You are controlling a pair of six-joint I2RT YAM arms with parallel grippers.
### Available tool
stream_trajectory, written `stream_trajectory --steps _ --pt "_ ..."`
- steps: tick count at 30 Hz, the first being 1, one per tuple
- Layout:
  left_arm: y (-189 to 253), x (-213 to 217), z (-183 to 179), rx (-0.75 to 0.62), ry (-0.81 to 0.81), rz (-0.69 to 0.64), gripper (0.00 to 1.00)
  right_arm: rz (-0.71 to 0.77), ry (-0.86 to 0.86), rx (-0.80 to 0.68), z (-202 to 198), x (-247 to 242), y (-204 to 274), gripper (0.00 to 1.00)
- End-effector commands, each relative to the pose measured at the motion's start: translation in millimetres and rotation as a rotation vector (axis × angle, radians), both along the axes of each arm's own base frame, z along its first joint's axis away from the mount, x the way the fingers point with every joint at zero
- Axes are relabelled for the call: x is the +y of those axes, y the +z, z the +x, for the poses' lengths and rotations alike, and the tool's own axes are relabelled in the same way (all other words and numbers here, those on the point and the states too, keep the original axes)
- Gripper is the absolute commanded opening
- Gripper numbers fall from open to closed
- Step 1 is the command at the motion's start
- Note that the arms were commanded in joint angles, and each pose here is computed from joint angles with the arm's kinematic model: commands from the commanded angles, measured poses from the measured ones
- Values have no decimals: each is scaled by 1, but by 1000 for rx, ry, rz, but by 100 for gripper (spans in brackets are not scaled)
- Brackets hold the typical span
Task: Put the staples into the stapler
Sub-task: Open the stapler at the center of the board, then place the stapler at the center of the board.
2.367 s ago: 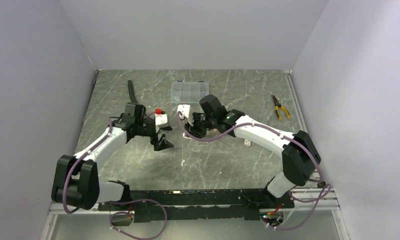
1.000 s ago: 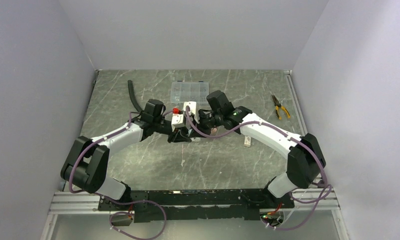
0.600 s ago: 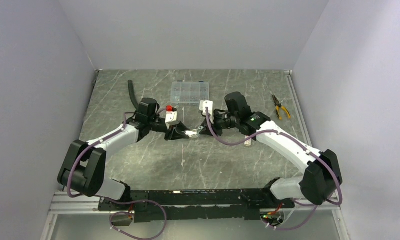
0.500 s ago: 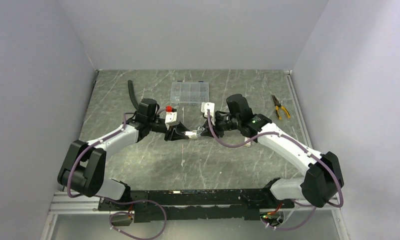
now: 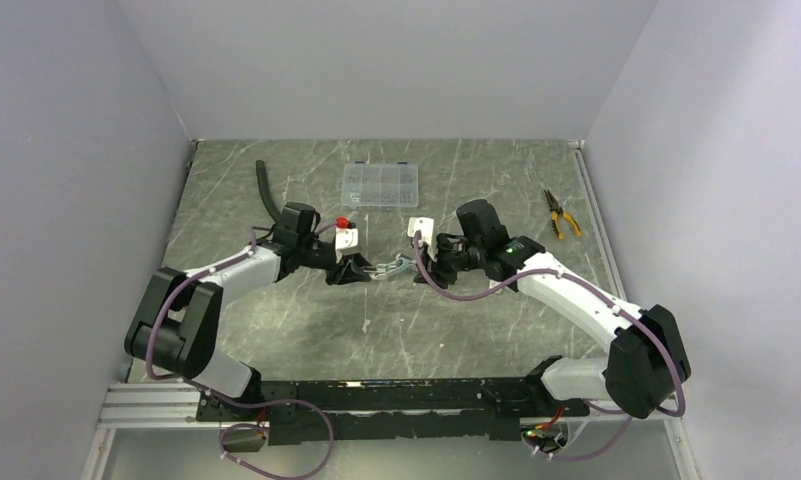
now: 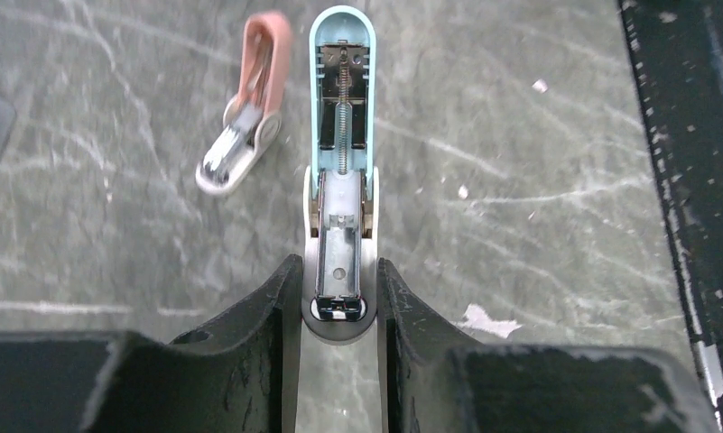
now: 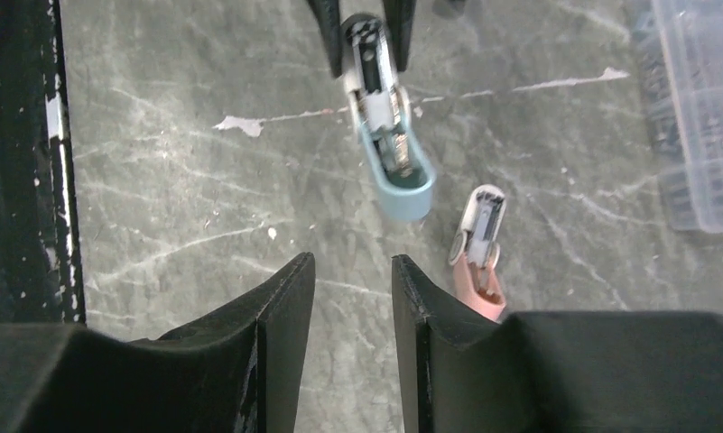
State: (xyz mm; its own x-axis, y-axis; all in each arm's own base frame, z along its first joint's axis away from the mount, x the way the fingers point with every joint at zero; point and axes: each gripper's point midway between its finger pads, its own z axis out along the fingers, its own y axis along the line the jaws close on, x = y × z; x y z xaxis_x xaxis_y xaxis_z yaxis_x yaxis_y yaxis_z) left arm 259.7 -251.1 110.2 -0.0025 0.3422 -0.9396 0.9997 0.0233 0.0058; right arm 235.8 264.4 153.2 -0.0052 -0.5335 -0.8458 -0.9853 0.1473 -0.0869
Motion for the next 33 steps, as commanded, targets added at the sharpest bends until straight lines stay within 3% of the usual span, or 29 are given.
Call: stream_trajectory --steps 1,22,28,33 --pt "-3 5 18 -36 37 41 3 -26 10 5 -8 -7 -5 41" --pt "-64 -25 10 -26 -135 196 3 -26 -156 -96 13 -48 17 42" --pt "-80 -24 -8 -9 -174 233 3 -49 -175 -85 16 -54 9 42" --pt "-80 -24 -18 -42 -188 219 11 -54 -200 -75 21 -57 8 42"
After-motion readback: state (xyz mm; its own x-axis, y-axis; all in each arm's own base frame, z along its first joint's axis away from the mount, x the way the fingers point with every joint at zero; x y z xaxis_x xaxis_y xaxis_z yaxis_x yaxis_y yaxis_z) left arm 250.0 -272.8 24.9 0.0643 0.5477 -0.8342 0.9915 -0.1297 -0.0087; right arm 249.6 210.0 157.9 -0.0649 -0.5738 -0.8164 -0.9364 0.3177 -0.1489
